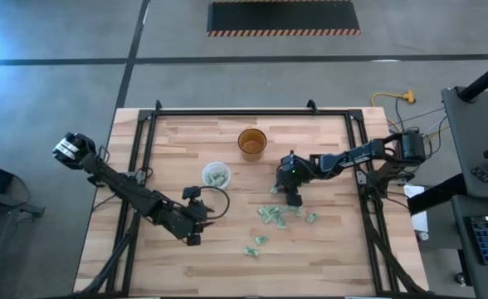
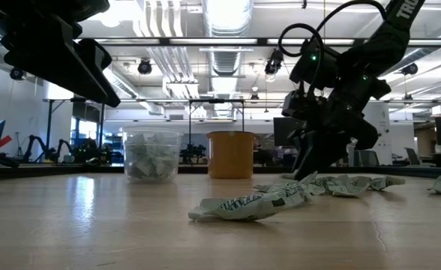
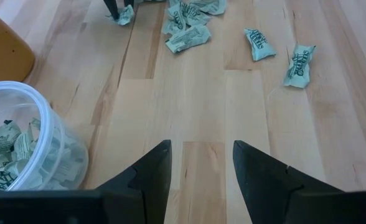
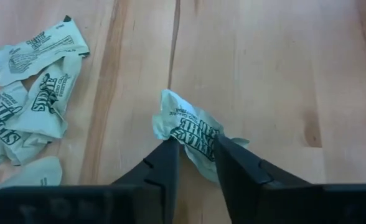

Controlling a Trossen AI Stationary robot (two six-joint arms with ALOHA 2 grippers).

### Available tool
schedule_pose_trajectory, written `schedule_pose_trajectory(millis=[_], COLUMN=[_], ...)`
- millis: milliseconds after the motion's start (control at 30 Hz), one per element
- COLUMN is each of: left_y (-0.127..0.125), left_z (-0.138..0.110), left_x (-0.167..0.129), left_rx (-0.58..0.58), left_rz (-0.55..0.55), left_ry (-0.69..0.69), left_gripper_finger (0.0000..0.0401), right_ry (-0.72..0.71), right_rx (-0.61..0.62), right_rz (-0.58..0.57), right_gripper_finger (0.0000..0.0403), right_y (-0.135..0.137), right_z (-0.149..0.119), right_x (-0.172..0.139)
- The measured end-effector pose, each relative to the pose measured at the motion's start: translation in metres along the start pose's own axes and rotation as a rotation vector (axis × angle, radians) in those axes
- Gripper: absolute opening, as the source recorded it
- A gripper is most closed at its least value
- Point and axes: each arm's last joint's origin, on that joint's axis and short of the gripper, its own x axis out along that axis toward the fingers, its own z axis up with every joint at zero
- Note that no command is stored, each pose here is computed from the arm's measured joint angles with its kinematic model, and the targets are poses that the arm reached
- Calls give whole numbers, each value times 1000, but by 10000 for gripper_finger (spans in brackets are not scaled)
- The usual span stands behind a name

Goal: Pick and place Stevia / Truvia into bins
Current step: Put the stevia packet into the transparent bin

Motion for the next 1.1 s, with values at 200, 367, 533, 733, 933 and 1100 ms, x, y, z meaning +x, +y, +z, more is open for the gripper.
schedule_pose_trajectory(millis=[200, 367, 533, 733, 933, 1100], left_y=[0, 0, 0, 0, 0, 0], left_z=[0, -1, -1, -1, -1, -2], left_x=[0, 0, 0, 0, 0, 0], left_rx=[0, 2, 2, 3, 3, 24], left_rz=[0, 2, 2, 2, 2, -1], left_ry=[0, 3, 4, 3, 4, 7], left_gripper_finger=[155, 155, 155, 155, 155, 155], right_ry=[-2, -17, -69, -146, -285, -514], right_rx=[-2, -13, -39, -82, -201, -313], right_rz=[2, 2, -2, 0, -4, -53], right_gripper_finger=[53, 39, 28, 15, 9, 9], right_y=[0, 0, 3, 9, 18, 19], right_z=[1, 3, 11, 21, 35, 56], right_x=[0, -3, -15, -29, -34, -41])
